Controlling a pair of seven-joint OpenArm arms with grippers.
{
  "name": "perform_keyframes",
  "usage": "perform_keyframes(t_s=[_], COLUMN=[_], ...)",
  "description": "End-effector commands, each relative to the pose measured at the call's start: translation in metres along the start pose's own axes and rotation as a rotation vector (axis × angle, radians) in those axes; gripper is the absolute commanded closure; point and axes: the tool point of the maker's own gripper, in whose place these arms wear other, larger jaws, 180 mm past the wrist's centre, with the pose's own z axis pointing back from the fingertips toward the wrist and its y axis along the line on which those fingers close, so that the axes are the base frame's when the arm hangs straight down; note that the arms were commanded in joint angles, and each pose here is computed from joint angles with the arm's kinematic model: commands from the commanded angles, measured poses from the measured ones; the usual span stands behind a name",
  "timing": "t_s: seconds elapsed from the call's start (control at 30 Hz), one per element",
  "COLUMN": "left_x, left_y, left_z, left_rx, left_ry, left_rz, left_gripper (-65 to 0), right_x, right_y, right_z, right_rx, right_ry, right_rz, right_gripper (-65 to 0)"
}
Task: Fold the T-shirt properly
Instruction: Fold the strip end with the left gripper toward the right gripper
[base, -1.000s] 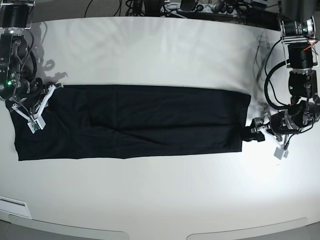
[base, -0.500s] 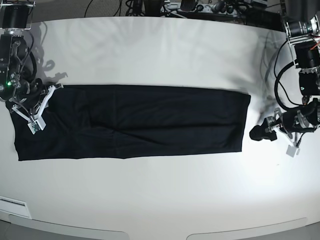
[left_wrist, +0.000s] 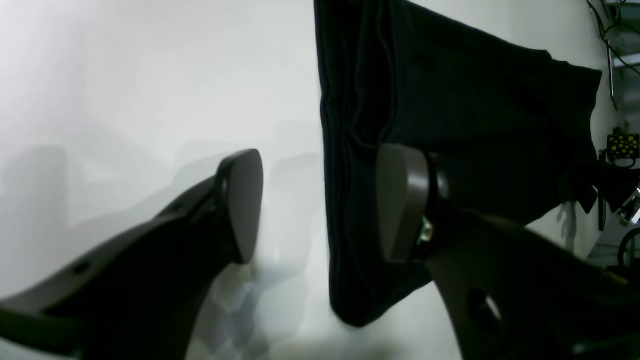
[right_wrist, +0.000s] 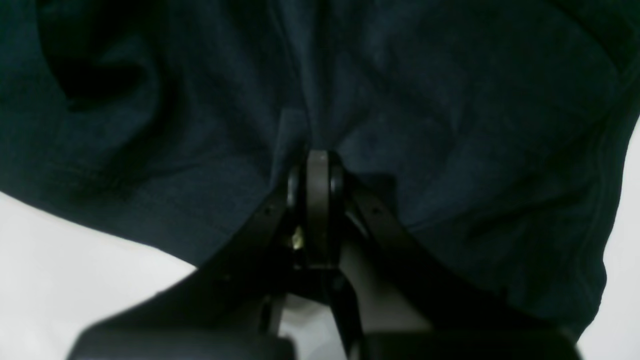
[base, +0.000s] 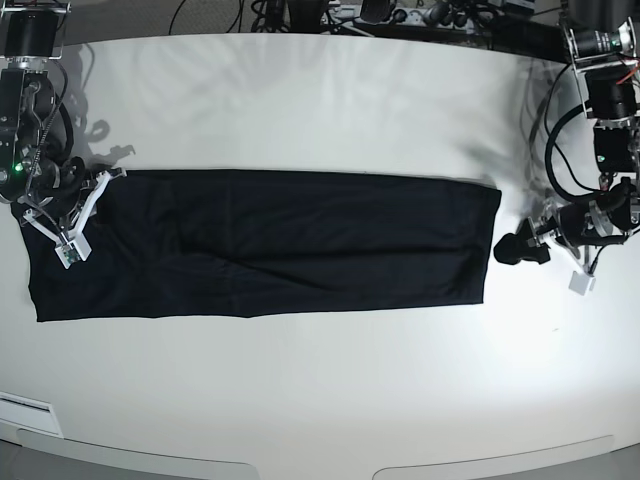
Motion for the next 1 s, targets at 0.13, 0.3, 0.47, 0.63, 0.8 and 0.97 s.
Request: perform_keyframes(t_s=[0.13,0.3,0.47,0.63,0.8,0.97], left_x=[0.004,-0.004,-0.009,-0.010,-0.007,-0.002], left_y=[-0.011,-0.024,-0.034,-0.040,-0.041,-0.042], left_z=[-0.007,-0.025,-0.037,-0.043,-0.042,-0.042], left_rx=[-0.024,-0.061,-0.090,-0.109,-0.110,-0.106], left_ry=[-0.008,-0.008,-0.013,-0.018,-0.027,-0.035], left_rz=[-0.012,0.000,0.012,0.021,0.018,0.010], left_gripper=[-37.7,-37.7,-37.7,-37.5,-34.9,-5.7], right_x=[0.014,0.014,0.013,0.013,0.013,0.017], right_y=[-0.010,-0.010,-0.010,-0.010,-0.010,-0.004], right_z=[0.007,0.007,0.007,0.007,0.007,0.007], right_rx=[-0.023,-0.023,-0.024,-0.023,-0.020,0.011], right_ry=[-0.039,-0.039,-0.036,-0.036,-0.036,-0.054], right_rz=[0.009,0.010,0.010,0.011,0.015,0.002], right_gripper=[0.0,0.0,0.0,0.0,0.0,0.0])
